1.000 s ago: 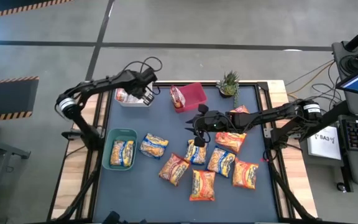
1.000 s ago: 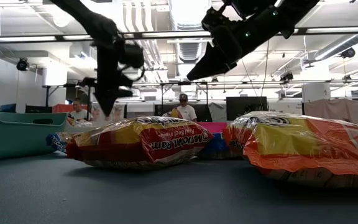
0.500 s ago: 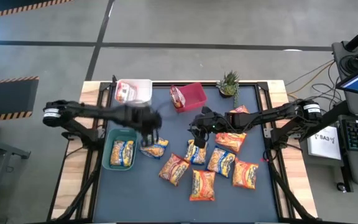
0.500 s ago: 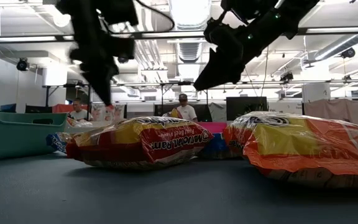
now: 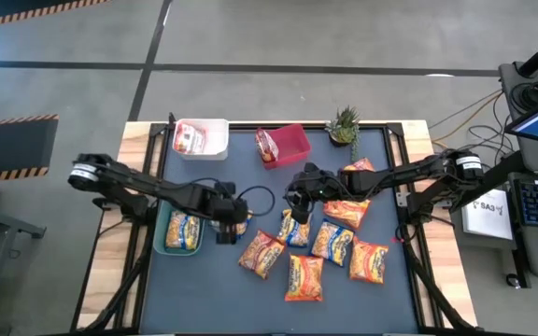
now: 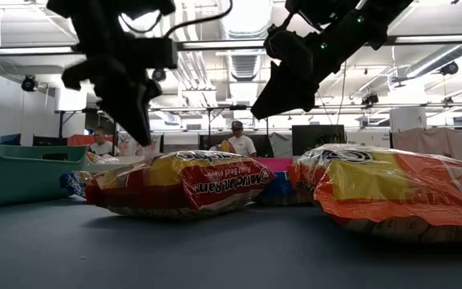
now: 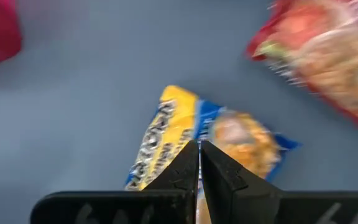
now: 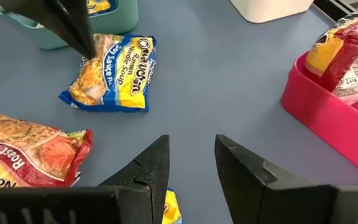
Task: Sort Maruchan noodles
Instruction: Put the blue noodle pack into the green bin
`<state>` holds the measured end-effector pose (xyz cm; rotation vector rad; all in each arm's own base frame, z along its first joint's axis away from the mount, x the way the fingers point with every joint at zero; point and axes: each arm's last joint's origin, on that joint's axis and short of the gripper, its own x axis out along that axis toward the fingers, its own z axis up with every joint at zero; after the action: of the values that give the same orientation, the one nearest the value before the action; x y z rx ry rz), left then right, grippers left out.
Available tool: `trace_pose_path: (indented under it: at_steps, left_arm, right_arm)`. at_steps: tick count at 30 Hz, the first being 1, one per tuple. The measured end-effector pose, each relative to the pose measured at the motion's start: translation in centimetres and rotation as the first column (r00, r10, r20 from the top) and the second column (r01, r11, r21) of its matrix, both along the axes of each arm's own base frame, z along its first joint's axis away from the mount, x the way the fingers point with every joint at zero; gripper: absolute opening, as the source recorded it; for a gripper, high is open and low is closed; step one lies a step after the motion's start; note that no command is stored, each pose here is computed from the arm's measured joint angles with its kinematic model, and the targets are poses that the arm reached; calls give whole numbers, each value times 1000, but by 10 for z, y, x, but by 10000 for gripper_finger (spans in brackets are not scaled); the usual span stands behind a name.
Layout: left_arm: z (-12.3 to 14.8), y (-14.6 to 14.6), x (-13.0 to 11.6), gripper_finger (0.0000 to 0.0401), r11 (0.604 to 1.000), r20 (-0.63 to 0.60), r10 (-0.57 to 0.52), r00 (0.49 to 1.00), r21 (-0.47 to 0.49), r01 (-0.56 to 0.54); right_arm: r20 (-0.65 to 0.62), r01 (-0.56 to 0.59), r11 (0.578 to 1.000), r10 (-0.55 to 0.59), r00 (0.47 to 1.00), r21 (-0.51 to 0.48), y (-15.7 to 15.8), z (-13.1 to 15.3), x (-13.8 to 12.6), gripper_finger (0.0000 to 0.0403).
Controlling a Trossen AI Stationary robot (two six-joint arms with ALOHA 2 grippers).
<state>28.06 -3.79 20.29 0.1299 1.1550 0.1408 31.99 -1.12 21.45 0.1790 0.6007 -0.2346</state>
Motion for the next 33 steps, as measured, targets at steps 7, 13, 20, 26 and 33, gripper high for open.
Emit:
trace_pose_path:
  at_steps: [7, 13, 20, 26, 33]
  left_arm:
    - [-20, 0, 6, 0, 999, -54, 27, 998, 42, -25]
    - [-44, -1, 17, 0, 998, -84, 40, 996, 49, -36]
    - [-58, -2, 25, 0, 997, -99, 56, 994, 65, -49]
    - [-51, 0, 36, 0, 995, 34, -6, 999, 103, 3]
    - [-46, 11, 43, 0, 991, 93, -17, 995, 136, 4]
  right_arm:
    - [-22, -3, 1000, 3, 1000, 2, 1, -7, 3, 116]
    - [-39, -5, 1000, 5, 999, -1, 1, -17, 8, 116]
    - [-50, -6, 1000, 6, 999, -2, 1, -21, 9, 116]
    - [-40, -9, 1000, 9, 999, -8, 1, -20, 10, 116]
    - [-27, -2, 1000, 2, 1000, 3, 1, -19, 11, 116]
